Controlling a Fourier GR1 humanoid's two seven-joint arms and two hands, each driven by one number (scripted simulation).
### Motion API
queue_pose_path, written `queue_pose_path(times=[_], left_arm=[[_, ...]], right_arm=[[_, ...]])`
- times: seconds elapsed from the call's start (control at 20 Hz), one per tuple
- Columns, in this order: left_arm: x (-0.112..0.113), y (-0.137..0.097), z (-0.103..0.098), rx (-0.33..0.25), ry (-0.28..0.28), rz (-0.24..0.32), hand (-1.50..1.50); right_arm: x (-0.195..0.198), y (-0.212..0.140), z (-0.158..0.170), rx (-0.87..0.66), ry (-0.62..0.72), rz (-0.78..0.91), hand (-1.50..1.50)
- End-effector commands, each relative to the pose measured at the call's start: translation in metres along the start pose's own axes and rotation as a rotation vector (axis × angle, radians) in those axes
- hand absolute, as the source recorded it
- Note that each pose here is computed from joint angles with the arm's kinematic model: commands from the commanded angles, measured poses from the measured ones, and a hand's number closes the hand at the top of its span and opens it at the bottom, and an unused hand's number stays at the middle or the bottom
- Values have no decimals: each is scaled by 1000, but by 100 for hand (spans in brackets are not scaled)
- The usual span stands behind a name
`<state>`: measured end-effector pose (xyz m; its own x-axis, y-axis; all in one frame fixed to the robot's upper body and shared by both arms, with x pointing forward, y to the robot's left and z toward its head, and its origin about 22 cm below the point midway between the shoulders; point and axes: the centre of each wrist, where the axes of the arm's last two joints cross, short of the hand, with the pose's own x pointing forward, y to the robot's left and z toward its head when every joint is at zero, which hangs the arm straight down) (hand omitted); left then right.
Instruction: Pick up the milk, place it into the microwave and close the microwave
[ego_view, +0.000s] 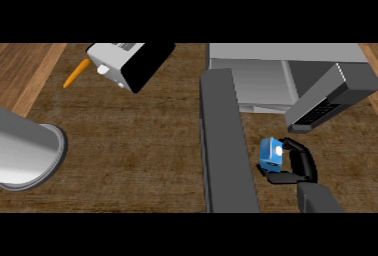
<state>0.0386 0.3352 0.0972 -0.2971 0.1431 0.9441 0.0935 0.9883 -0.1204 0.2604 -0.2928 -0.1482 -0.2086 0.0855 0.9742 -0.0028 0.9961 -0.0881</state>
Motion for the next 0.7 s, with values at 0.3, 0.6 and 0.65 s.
queue_pose_path(times=[0.3,0.6,0.65], left_arm=[[8,-1,4,-29,-38,44,-150],[15,8,-9,-22,-42,9,-150],[10,2,-13,-33,-54,24,-150]], right_arm=[[14,34,-46,50,-121,56,150],[51,41,-111,60,-112,90,150],[54,31,-116,68,-100,93,150]])
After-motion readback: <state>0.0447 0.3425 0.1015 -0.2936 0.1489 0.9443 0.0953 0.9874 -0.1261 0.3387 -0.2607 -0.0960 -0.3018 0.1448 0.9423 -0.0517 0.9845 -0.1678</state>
